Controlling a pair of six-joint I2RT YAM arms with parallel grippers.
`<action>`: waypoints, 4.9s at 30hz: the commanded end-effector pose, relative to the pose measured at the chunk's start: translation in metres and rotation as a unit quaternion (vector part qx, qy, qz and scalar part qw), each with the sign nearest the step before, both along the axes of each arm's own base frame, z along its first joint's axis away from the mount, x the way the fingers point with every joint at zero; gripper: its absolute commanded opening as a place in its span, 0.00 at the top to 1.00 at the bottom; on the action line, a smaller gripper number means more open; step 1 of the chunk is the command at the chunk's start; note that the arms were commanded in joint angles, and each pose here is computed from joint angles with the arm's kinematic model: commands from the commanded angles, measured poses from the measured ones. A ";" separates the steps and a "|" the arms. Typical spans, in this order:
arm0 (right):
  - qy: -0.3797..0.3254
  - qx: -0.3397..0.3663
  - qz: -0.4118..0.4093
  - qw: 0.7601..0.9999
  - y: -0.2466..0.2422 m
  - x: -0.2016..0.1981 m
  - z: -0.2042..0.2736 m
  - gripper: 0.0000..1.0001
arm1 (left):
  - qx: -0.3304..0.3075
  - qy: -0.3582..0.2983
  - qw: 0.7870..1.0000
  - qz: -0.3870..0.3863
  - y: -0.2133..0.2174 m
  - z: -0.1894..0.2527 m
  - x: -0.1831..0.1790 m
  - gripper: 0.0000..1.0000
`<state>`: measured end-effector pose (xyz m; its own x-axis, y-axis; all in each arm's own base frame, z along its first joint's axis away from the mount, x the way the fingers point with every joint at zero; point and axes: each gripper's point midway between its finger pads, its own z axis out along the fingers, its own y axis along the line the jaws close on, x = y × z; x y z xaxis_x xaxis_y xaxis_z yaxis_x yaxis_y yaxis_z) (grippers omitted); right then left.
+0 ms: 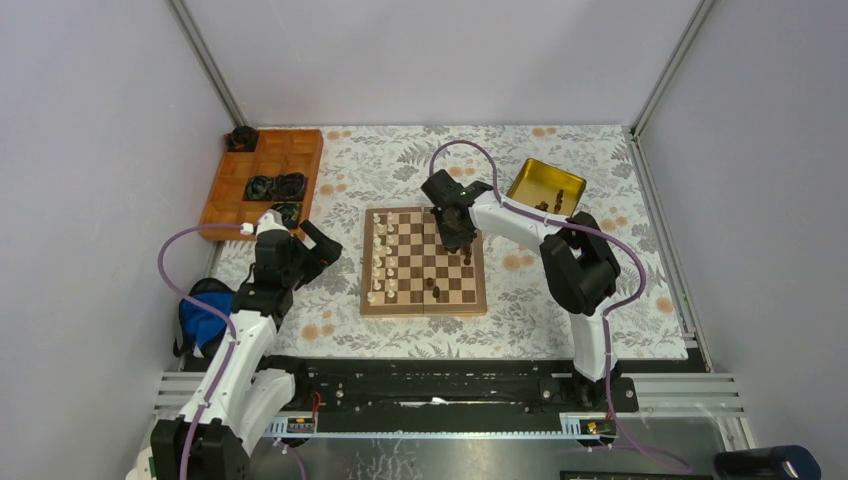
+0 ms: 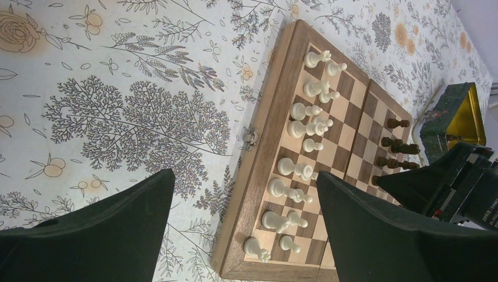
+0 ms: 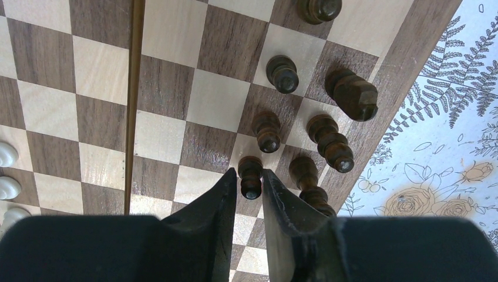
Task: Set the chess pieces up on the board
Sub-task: Place the chess piece on the chessboard, then pick up the chess piece from the chessboard, then place the chess piece on the chessboard.
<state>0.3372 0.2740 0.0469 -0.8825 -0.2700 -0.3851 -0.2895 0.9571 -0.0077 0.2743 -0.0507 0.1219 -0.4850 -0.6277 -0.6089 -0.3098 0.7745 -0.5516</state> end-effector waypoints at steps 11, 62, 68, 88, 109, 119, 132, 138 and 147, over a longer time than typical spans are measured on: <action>-0.035 0.029 0.007 0.999 0.008 0.014 0.034 0.69 | 0.005 -0.025 1.000 0.000 0.002 0.012 0.005 0.01; -0.025 0.072 0.233 0.970 0.068 -0.094 0.051 0.66 | -0.006 -0.036 0.999 0.016 0.004 0.024 -0.004 0.01; -0.018 0.064 0.233 0.970 0.070 -0.092 0.041 0.66 | -0.002 -0.035 0.999 0.013 0.005 0.023 -0.005 0.01; -0.014 0.043 0.225 0.973 0.070 -0.085 0.024 0.65 | 0.008 -0.030 0.999 0.008 0.006 0.017 -0.005 0.01; -0.011 0.029 0.211 0.977 0.066 -0.077 0.015 0.81 | 0.007 -0.030 0.999 0.008 0.006 0.015 -0.008 0.01; -0.043 0.029 0.188 0.981 0.064 -0.067 0.035 1.00 | 0.004 -0.034 0.999 0.009 0.006 0.019 -0.010 0.01; -0.081 0.019 0.087 0.993 0.044 -0.040 0.060 1.00 | 0.002 -0.043 0.999 0.011 0.006 0.028 -0.011 0.01; -0.081 0.018 0.051 0.995 0.025 -0.029 0.057 1.00 | 0.002 -0.042 0.999 0.010 0.006 0.028 -0.012 0.01; -0.069 0.014 0.032 0.997 0.009 -0.023 0.046 1.00 | 0.001 -0.041 0.999 0.011 0.005 0.027 -0.012 0.01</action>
<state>0.3093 0.2888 0.0738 -0.8113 -0.3542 -0.4652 -0.3802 0.9240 -0.0404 0.2620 -0.0495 0.1441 -0.4353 -0.6370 -0.6362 -0.2737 0.7669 -0.5805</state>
